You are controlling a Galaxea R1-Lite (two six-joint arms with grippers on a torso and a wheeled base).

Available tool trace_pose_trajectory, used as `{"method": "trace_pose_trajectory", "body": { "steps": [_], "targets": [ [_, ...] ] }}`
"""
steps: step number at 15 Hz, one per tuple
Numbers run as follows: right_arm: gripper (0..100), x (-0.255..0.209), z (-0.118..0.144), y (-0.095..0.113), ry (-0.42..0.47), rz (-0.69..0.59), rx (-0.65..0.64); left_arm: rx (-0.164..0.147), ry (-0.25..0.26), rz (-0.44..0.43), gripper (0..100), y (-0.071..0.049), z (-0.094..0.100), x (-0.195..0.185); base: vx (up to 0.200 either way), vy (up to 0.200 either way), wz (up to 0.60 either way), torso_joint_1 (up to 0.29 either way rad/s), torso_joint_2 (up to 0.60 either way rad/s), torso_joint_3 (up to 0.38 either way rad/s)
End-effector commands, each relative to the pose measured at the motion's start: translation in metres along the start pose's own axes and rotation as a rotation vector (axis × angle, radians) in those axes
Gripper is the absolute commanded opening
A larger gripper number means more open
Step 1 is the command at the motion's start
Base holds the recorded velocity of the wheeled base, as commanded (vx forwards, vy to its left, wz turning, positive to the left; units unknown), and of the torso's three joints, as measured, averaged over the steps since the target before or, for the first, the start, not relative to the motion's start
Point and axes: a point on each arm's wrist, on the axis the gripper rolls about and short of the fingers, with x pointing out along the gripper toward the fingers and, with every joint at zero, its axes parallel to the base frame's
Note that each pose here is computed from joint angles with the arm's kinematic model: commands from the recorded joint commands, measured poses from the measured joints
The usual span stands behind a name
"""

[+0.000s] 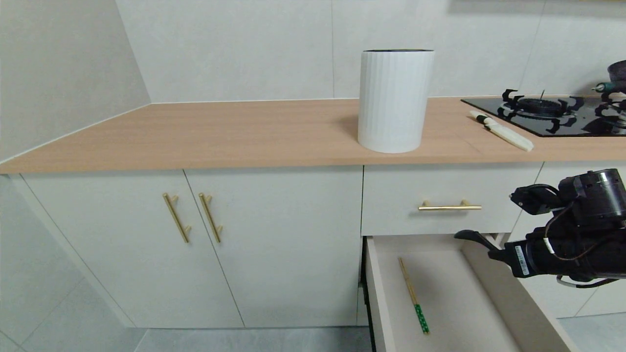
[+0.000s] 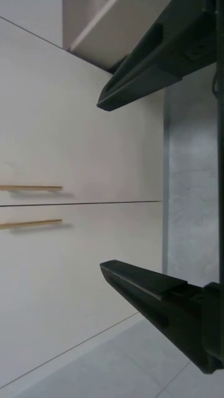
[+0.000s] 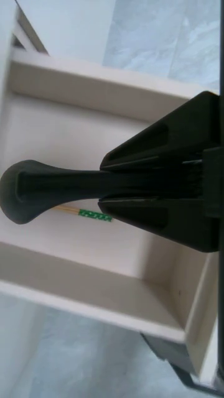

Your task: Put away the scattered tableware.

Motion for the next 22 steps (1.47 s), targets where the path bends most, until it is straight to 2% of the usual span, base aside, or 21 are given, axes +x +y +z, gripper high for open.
{"method": "trace_pose_trajectory", "body": {
  "steps": [1,4,10,18,22],
  "targets": [
    [0,0.002,-0.001,0.000,0.002,0.001,-0.001,-0.001,0.000,0.000,100,0.000,0.000,0.000,0.000,0.000,0.00,-0.139,0.45,0.295],
    [0,0.008,-0.004,0.001,0.024,0.004,-0.003,-0.001,0.000,0.001,100,0.000,0.000,0.000,0.000,0.000,0.00,-0.108,0.41,0.294],
    [0,0.018,-0.008,0.000,0.063,0.007,-0.019,-0.001,0.000,0.000,100,0.000,0.000,0.000,0.000,0.000,0.00,-0.012,0.06,0.034],
    [0,0.106,-0.034,0.000,0.181,0.018,-0.006,-0.001,0.000,0.001,100,0.000,0.000,0.000,0.000,0.000,0.00,0.000,0.00,0.000],
    [0,0.140,-0.047,-0.005,0.159,0.003,0.024,-0.001,0.000,0.001,100,0.000,0.000,0.000,0.000,0.000,0.00,0.000,0.00,0.000]
  ]
}}
